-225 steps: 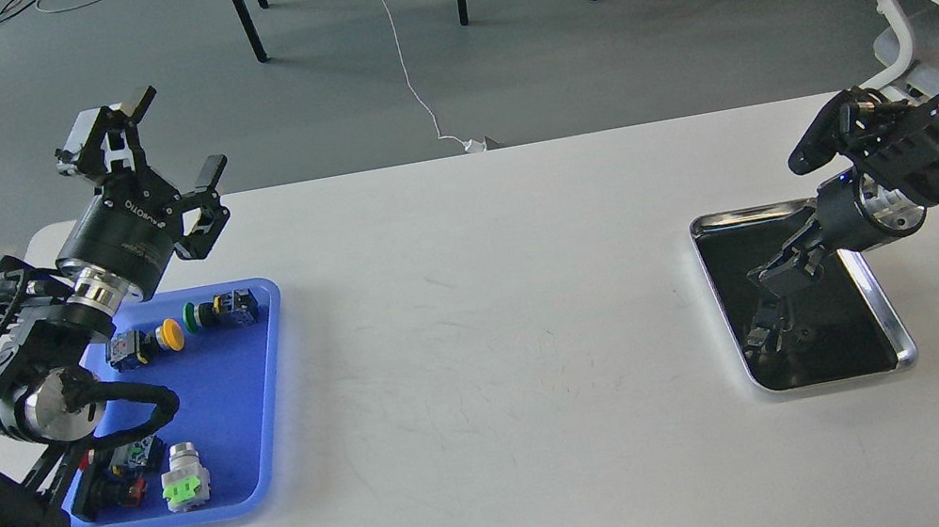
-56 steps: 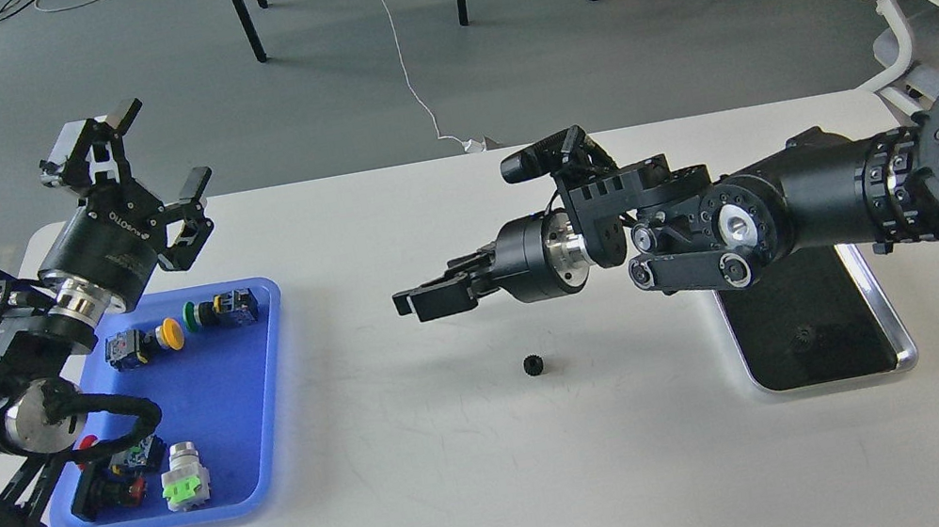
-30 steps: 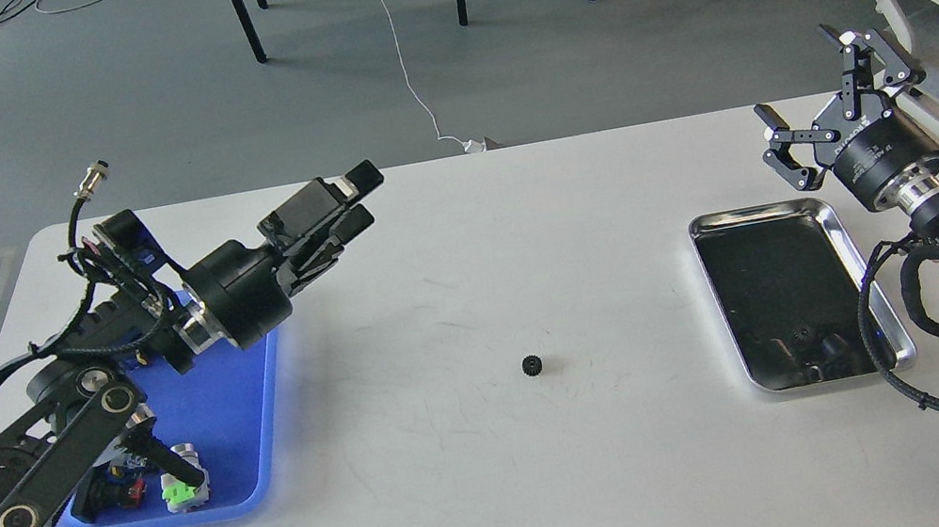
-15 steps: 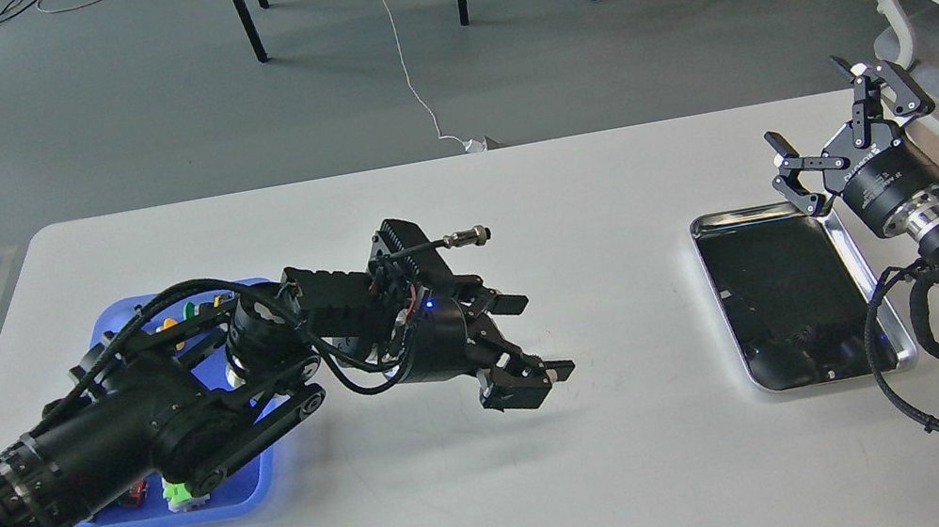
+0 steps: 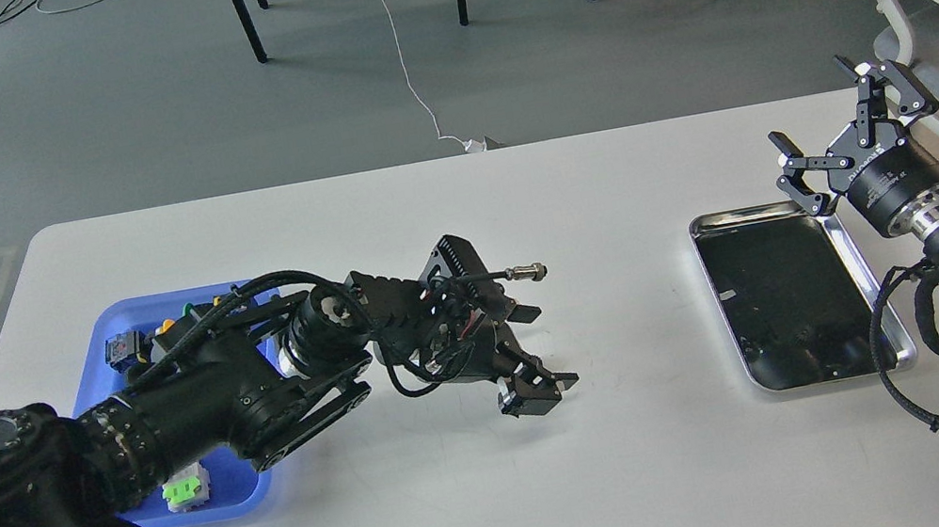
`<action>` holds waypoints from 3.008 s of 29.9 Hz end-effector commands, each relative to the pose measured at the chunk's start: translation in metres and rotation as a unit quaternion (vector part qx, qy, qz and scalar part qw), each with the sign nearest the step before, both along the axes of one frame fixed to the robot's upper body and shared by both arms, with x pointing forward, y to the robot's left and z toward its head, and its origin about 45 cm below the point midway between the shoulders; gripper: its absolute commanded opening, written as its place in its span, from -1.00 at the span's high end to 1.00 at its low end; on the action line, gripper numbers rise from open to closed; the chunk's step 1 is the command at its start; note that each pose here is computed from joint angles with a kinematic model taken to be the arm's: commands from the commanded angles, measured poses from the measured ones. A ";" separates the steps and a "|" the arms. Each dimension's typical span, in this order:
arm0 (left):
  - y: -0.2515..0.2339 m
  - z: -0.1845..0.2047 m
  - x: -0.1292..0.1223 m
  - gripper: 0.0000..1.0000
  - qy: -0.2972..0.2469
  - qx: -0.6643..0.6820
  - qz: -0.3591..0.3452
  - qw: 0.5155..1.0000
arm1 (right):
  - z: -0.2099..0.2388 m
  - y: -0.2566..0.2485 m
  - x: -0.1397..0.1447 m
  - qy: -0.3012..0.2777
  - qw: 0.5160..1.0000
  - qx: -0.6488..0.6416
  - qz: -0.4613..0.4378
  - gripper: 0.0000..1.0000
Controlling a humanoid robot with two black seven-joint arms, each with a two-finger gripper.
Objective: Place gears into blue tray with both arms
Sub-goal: 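Reach the left gripper to the black gear and grasp it, then carry the black gear into the blue tray and release it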
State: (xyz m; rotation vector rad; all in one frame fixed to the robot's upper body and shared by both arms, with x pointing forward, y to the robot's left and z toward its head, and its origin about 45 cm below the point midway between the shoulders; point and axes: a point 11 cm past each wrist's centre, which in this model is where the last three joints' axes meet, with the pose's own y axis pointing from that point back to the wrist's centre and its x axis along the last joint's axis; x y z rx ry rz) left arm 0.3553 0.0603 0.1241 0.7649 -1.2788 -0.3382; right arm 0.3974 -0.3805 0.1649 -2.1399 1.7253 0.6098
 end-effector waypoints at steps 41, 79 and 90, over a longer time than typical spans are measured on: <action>0.016 -0.012 0.001 0.76 0.003 0.001 0.020 1.000 | -0.003 0.002 -0.002 0.004 1.000 -0.005 0.005 -0.98; 0.361 0.032 -0.021 0.64 0.001 0.205 0.245 0.948 | -0.010 0.015 -0.003 0.010 1.000 0.003 0.015 -0.98; 0.360 0.030 -0.020 -0.09 0.001 0.201 0.247 0.948 | -0.010 0.016 -0.003 0.010 1.000 0.004 0.016 -0.98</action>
